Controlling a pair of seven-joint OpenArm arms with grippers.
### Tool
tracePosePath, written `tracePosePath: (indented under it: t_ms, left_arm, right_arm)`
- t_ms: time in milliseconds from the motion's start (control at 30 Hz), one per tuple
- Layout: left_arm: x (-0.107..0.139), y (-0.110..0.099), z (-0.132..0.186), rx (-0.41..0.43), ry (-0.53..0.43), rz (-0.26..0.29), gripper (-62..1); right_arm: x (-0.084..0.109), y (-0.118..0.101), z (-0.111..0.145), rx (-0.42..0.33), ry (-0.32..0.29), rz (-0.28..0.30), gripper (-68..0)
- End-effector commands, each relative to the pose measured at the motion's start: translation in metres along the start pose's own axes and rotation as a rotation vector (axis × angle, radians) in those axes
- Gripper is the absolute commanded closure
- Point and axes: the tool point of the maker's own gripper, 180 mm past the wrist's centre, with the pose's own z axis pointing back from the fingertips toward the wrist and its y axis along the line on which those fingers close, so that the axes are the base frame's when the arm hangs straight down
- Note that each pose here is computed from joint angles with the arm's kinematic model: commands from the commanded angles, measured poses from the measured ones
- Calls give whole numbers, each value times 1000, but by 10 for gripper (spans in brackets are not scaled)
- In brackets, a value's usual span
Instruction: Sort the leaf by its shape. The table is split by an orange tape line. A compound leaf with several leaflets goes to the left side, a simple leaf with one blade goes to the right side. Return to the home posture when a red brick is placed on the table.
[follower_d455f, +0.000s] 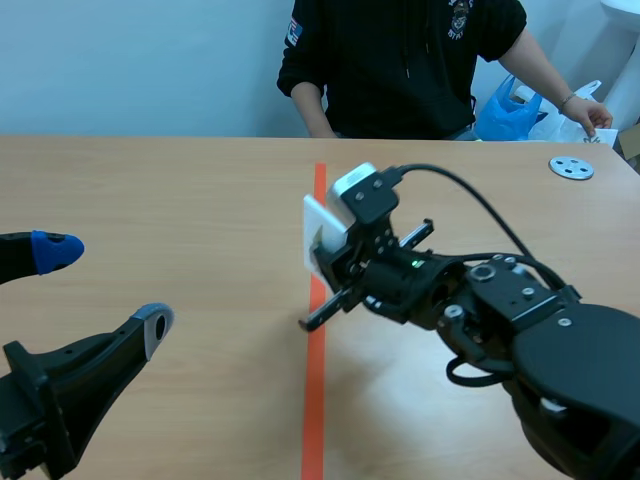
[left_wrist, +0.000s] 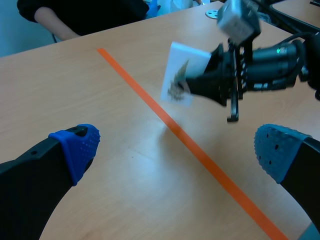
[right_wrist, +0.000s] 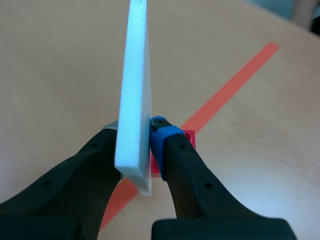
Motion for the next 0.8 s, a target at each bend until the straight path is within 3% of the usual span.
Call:
tracePosePath:
  t_ms: [0, 300, 400, 500, 567, 767]
  left_arm:
    - [11, -4, -1, -9, -39, 1, -623]
    - [11, -4, -1, -9, -38, 1, -623]
    - [11, -4, -1, -9, -39, 1, -623]
    - [11, -4, -1, -9, -39, 1, -623]
    - [11, -4, -1, -9, -39, 1, -623]
    - [11, -4, -1, -9, -39, 2, -623]
  right_arm:
    - [9, -27, 12, -66, -30, -14, -46]
    - [7, -140, 83, -407, -65, -216, -46]
    - [6, -178, 108, -538, -71, -241, -46]
    - [-1, -208, 129, -657, -37, -228, -46]
    - [-9, -220, 135, -682, -12, -229, -46]
    - [-29, -251, 134, -738, 14, -304, -46]
